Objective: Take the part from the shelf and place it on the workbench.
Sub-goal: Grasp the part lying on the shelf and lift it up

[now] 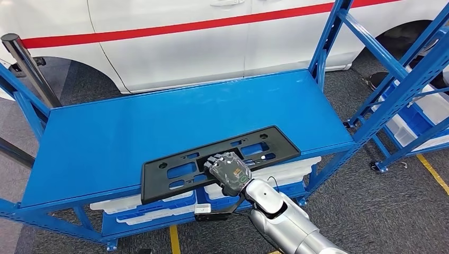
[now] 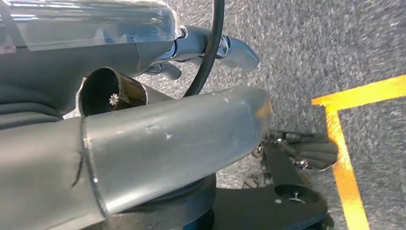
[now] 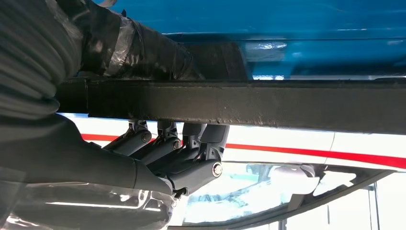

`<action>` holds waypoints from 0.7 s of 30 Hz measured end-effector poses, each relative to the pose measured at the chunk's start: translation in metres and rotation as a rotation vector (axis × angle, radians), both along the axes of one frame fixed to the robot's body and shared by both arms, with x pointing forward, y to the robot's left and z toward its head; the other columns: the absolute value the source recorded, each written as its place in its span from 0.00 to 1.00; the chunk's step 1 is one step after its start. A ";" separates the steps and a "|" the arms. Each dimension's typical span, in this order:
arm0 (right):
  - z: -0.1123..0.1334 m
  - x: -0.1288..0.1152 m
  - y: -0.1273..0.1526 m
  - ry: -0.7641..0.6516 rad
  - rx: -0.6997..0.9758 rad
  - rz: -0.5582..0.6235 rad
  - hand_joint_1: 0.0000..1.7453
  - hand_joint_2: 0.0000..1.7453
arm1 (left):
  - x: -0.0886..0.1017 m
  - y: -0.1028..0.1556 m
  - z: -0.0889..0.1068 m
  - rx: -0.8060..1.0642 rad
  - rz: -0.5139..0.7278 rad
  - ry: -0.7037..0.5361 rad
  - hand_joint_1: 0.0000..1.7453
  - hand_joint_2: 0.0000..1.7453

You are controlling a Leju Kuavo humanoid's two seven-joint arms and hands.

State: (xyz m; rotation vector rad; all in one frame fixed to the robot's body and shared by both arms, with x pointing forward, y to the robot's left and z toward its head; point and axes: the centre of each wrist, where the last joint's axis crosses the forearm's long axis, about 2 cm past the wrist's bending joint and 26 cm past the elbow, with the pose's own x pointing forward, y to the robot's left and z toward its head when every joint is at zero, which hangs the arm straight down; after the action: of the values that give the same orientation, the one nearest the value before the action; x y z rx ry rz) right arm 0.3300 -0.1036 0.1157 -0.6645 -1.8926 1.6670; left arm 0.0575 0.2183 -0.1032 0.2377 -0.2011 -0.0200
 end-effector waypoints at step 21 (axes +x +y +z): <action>-0.003 -0.004 -0.006 -0.012 0.005 -0.011 1.00 1.00 | 0.000 0.000 0.000 0.026 -0.010 -0.057 0.00 1.00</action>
State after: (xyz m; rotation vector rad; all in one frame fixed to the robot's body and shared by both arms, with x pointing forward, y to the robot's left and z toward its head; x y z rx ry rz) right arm 0.3261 -0.1099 0.1124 -0.6839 -1.8975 1.6547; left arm 0.0574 0.2186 -0.1030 0.2638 -0.2585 -0.0255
